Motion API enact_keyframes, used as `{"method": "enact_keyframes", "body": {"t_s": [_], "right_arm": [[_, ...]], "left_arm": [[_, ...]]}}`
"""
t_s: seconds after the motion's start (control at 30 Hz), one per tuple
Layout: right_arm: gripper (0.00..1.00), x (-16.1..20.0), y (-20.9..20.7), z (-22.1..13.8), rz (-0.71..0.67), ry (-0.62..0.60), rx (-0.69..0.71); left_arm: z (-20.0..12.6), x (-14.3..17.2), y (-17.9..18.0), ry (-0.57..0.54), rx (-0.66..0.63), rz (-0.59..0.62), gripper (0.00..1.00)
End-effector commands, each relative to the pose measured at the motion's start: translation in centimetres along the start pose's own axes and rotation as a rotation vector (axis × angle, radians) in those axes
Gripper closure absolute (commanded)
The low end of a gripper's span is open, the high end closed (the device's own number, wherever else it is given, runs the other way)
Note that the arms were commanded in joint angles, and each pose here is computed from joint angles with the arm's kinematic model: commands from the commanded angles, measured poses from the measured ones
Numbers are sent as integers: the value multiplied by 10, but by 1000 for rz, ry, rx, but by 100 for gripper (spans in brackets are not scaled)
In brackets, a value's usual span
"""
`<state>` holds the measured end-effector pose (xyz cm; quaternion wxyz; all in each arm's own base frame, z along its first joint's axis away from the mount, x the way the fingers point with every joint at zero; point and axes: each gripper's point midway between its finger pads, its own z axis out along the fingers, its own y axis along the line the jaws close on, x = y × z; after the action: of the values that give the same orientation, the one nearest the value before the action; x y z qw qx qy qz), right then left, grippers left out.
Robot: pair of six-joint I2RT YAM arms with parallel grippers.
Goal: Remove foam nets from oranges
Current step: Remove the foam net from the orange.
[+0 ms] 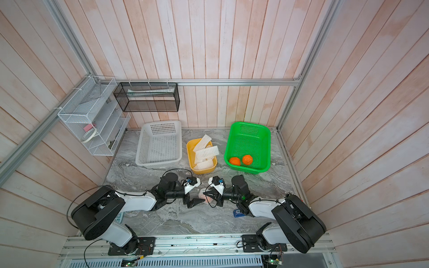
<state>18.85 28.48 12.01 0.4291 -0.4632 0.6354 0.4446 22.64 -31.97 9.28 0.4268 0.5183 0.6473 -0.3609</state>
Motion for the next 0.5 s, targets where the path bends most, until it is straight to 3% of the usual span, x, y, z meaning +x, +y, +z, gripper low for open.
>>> {"method": "enact_keyframes", "body": {"t_s": [0.0,0.13,0.33,0.47], "right_arm": [[100,-7,6,3,-14,-9,-54],[100,-7,5,5,-4,-3,-64],[100,-10,2,4,22,-18,-66],[100,-9,0,5,44,-9,-69]], "left_arm": [[4,-7,-1,-17,34,26,4],[5,-11,-3,-35,59,19,13],[7,-6,-6,-18,89,-5,45],[5,-10,-1,-24,74,-7,54]]}}
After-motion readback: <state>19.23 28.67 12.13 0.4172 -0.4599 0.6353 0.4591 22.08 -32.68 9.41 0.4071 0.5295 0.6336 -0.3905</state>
